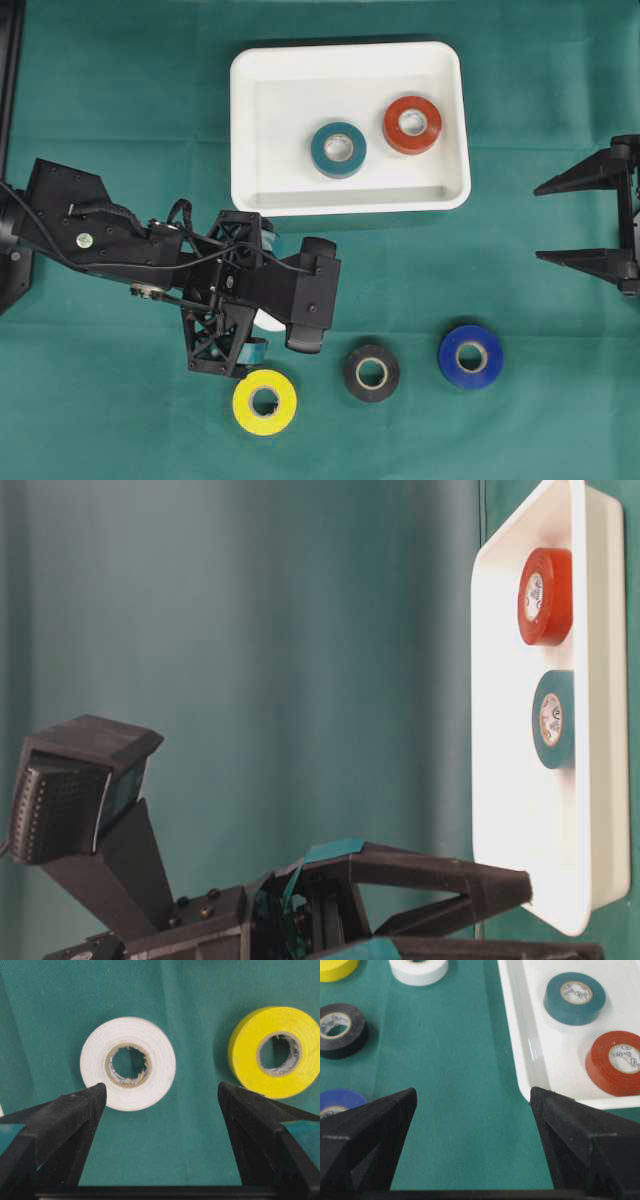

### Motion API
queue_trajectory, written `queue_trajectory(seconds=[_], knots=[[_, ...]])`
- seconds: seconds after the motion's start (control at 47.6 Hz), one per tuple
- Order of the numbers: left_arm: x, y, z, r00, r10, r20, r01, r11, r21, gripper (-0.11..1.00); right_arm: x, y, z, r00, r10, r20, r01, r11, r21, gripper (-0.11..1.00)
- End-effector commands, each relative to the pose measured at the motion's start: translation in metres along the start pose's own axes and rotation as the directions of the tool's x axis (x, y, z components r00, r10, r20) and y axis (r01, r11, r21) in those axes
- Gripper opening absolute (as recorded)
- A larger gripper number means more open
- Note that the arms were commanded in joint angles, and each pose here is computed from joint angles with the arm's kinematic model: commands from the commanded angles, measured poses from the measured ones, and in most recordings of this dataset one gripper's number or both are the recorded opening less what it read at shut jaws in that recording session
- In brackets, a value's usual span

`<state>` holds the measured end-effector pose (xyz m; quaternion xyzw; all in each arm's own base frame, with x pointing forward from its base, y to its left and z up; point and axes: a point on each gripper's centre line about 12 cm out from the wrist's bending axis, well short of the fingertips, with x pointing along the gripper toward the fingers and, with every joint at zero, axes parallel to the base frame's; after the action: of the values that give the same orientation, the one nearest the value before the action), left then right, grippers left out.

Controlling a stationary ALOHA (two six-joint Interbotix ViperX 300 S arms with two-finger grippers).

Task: Pick up the tape from a random location and place it into the white case.
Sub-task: 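Lower the left gripper into the white roll's hole and close on its rim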

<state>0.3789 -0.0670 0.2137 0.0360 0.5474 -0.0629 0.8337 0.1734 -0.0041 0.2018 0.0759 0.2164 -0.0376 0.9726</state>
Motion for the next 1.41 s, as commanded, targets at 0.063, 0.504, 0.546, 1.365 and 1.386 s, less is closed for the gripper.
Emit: queue_trajectory(seconds=[0.063,0.504,0.546,1.365,1.386], knots=[[-0.004,0.0,0.003,1.0,0.001,0.023,-0.001,1.0,0.002,0.9,0.001,0.001,0.006,1.0,0.003,0.013,-0.003,1.0,-0.001,0.89],[0.027,-0.008,-0.004,0.999,-0.011,0.035,0.01,1.0,0.02,0.9,0.001,0.001,0.006,1.0,0.002,0.01,-0.002,1.0,-0.001,0.89],[0.029,-0.01,-0.004,0.999,-0.013,0.035,0.012,1.0,0.026,0.9,0.001,0.001,0.006,1.0,0.001,0.009,-0.001,1.0,-0.002,0.89],[0.076,-0.004,-0.029,1.0,-0.004,-0.023,0.005,1.0,0.012,0.9,0.002,0.001,0.005,1.0,0.0,0.001,0.0,1.0,-0.004,0.89],[0.077,-0.004,-0.029,1.0,-0.005,-0.026,0.005,1.0,0.011,0.9,0.002,0.001,0.005,1.0,0.001,0.003,-0.001,1.0,-0.004,0.89]])
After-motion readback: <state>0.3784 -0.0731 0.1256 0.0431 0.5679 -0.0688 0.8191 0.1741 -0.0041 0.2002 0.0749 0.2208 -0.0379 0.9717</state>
